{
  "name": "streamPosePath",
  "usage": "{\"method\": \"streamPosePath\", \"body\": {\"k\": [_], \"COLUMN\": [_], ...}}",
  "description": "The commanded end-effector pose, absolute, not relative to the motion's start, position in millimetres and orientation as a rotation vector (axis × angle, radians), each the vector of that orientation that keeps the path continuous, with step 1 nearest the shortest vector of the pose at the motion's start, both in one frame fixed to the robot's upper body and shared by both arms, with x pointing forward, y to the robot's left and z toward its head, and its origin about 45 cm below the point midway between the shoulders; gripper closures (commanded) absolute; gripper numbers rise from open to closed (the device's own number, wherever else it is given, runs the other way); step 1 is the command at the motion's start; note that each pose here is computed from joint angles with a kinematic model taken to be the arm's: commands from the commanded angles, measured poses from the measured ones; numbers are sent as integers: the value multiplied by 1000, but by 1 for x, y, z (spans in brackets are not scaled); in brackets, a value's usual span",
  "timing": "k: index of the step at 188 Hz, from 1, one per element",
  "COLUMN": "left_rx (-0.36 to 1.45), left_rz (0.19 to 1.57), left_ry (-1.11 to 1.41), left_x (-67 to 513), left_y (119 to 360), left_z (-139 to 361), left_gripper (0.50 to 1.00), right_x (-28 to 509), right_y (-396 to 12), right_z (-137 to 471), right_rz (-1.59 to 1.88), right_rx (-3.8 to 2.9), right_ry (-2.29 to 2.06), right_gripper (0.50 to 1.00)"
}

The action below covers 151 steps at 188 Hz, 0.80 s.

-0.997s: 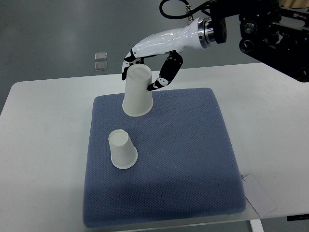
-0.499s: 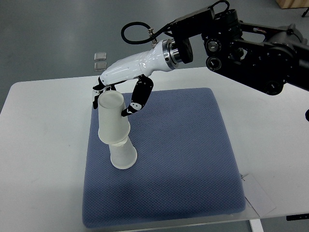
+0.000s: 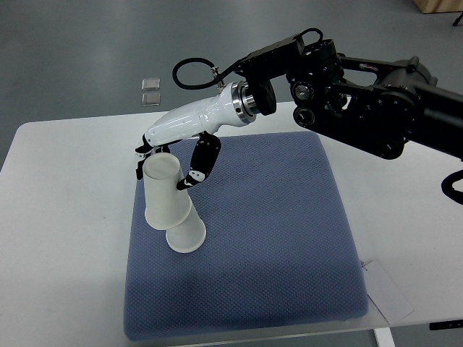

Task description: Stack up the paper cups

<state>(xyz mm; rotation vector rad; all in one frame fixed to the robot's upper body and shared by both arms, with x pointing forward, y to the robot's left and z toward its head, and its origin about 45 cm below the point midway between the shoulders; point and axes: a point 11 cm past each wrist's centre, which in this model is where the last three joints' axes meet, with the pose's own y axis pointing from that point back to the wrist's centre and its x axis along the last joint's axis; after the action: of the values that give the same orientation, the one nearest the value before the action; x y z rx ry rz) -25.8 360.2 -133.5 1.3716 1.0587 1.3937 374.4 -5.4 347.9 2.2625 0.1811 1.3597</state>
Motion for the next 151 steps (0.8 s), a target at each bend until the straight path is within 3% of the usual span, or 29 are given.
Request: {"method": "streamPosePath", "body": {"k": [1,81,151], "left_rx": [1372,1372,1372], "left_rz": [1394,1394,1394], "left_ry": [1059,1059,1059], "left_x": [-26,-26,-26], "left_y": [360,360,360], "left_z": [-133,-133,-133], "left_gripper": [500,500,500], "right_x": [377,380,378], "right_y": [-7,-9,-12], "right_z": [345,342,323], "right_rz": [1350,1359,1335], "right_rx": [2253,2239,2236], "right_ry": [168,148,151], "right_gripper": [873,867,810]}}
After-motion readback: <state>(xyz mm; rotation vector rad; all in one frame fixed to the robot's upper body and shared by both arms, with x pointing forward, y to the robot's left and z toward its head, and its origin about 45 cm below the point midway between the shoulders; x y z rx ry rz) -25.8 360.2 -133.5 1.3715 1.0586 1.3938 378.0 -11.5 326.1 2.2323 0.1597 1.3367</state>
